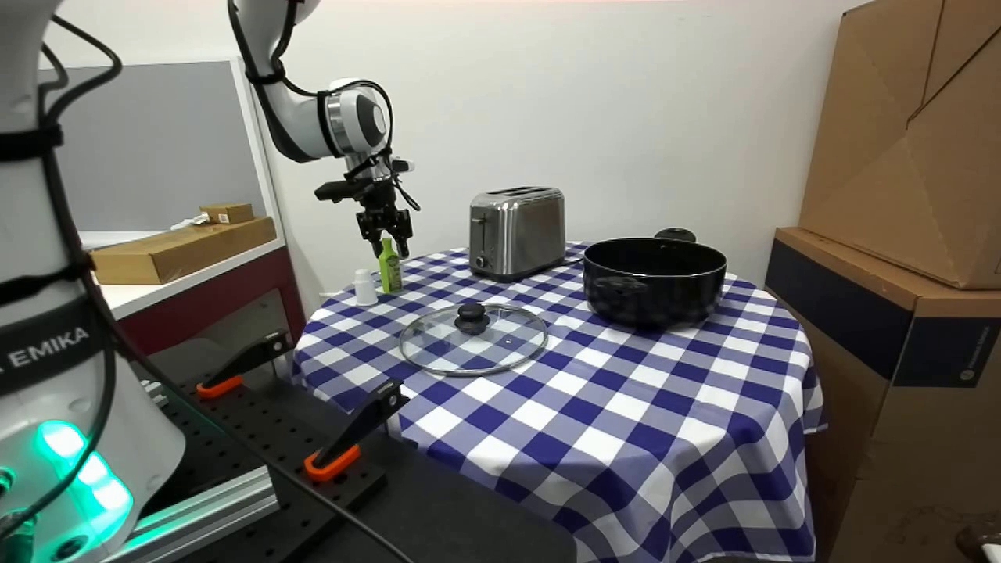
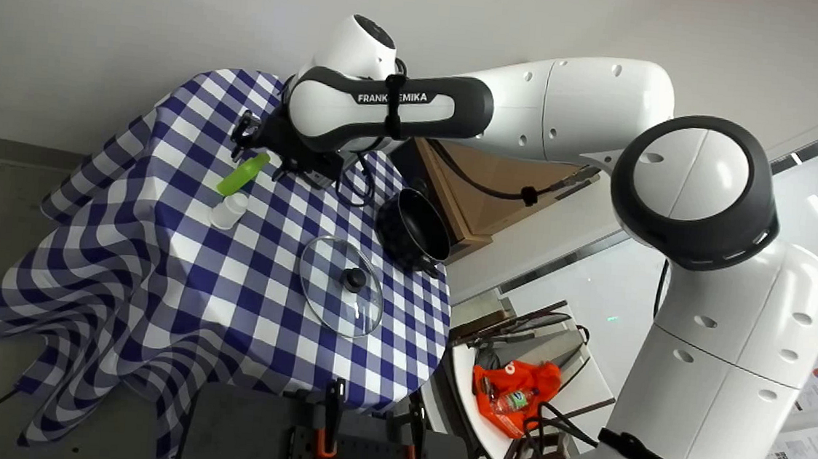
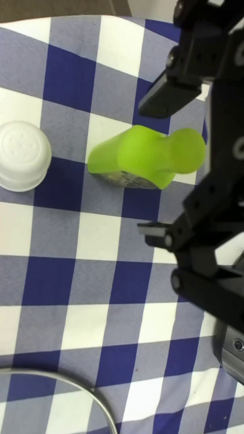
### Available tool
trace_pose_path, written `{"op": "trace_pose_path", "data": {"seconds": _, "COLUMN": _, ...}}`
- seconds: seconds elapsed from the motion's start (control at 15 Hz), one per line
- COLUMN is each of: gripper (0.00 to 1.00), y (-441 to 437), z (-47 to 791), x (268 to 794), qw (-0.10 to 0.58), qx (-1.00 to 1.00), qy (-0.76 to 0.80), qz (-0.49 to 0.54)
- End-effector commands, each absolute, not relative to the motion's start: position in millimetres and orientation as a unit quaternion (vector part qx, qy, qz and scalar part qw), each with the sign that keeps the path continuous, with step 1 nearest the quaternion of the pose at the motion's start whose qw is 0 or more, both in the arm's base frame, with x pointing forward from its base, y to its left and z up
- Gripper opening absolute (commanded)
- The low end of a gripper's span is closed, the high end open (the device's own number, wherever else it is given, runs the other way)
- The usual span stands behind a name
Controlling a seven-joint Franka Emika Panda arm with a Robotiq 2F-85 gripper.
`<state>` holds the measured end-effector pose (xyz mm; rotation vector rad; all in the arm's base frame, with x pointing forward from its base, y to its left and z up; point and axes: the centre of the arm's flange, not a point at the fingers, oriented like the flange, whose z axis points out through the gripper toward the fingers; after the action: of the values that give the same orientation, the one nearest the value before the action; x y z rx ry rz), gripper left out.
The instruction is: Move the green bottle to the right
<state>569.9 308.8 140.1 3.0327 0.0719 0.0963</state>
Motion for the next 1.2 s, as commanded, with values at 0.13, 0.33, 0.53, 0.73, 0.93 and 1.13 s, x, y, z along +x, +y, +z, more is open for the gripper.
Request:
{"op": "trace_pose_path", "data": {"seconds": 0.13, "gripper": 0.31, "y": 318.2, "z": 131.8, "x": 577.7, "qw": 0.048, "qx": 0.998, "qy": 0.01, "qz": 0.033}}
{"op": "trace_pose_path", "data": {"seconds": 0.33, "gripper": 0.09, "y": 318.2, "z": 141.9, "x": 575.8, "qw": 0.04, "qx": 0.999, "qy": 0.001, "qz": 0.033}}
{"op": "trace_pose_path", "data": {"seconds": 0.53, "gripper": 0.08, "y": 310.1, "z": 161.5, "x": 574.4, "qw": 0.034, "qx": 0.999, "qy": -0.012, "qz": 0.034}}
{"op": "trace_pose_path", "data": {"seconds": 0.73, "gripper": 0.08, "y": 278.7, "z": 207.4, "x": 575.4, "qw": 0.031, "qx": 0.998, "qy": -0.028, "qz": 0.045}}
{"op": "trace_pose_path", "data": {"seconds": 0.93, "gripper": 0.08, "y": 227.9, "z": 253.8, "x": 576.0, "qw": 0.043, "qx": 0.996, "qy": -0.057, "qz": 0.05}}
{"op": "trace_pose_path", "data": {"seconds": 1.13, "gripper": 0.08, "y": 167.8, "z": 289.1, "x": 563.0, "qw": 0.065, "qx": 0.992, "qy": -0.1, "qz": 0.042}}
